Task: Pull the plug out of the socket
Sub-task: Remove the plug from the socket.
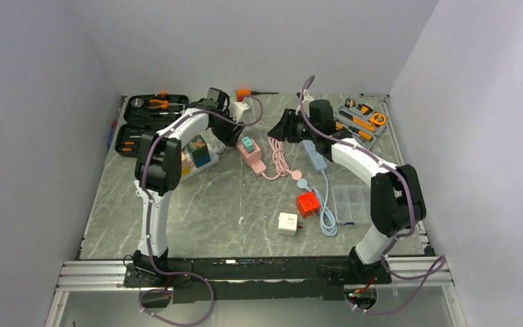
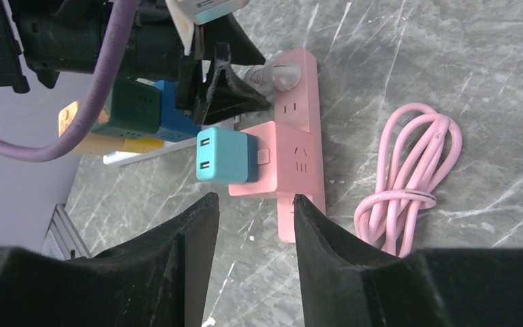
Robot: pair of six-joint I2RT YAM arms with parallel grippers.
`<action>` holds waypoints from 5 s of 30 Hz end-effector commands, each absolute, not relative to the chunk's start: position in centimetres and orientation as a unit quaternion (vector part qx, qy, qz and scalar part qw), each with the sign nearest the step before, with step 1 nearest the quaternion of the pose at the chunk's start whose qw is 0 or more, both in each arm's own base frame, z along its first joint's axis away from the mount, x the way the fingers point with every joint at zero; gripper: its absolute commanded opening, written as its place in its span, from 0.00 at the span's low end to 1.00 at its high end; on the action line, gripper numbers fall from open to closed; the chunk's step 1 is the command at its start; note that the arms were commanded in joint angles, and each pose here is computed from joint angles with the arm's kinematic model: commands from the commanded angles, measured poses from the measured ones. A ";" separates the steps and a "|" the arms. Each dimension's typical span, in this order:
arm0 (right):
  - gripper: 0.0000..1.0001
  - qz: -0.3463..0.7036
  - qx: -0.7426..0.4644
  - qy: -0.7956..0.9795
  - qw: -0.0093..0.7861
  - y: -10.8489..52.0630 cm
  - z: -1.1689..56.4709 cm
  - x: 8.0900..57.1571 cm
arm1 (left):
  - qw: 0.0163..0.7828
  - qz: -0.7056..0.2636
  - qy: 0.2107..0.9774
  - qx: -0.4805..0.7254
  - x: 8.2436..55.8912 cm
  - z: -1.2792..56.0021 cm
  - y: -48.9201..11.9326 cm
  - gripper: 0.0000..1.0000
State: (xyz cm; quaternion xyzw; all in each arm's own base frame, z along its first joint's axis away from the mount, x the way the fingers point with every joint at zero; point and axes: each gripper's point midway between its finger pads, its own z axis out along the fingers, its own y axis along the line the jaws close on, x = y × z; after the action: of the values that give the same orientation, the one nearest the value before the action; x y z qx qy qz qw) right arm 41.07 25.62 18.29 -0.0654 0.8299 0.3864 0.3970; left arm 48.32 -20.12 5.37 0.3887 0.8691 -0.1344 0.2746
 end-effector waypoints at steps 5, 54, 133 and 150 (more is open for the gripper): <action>0.45 0.407 -0.069 0.816 0.404 25.9 18.3 41.9 | 0.293 -0.129 0.856 0.406 50.2 6.8 -21.2 0.40; 0.62 0.464 -0.310 0.784 0.271 37.2 9.9 39.4 | 0.453 -0.211 0.720 0.481 40.9 18.8 -23.4 0.00; 0.00 0.480 -0.340 0.724 0.360 36.1 17.5 36.7 | 0.269 -0.526 0.573 0.568 29.4 17.6 -23.1 0.00; 0.00 0.388 -0.272 0.785 0.398 32.7 13.3 41.7 | 0.269 -0.524 0.542 0.600 25.8 19.1 -23.9 0.00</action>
State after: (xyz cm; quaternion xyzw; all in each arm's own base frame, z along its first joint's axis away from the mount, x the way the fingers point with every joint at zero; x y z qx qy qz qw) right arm 32.83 35.90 11.46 -0.3469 0.7663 0.4771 0.2546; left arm 31.92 -21.77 13.93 0.6204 0.5705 -0.4538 0.2893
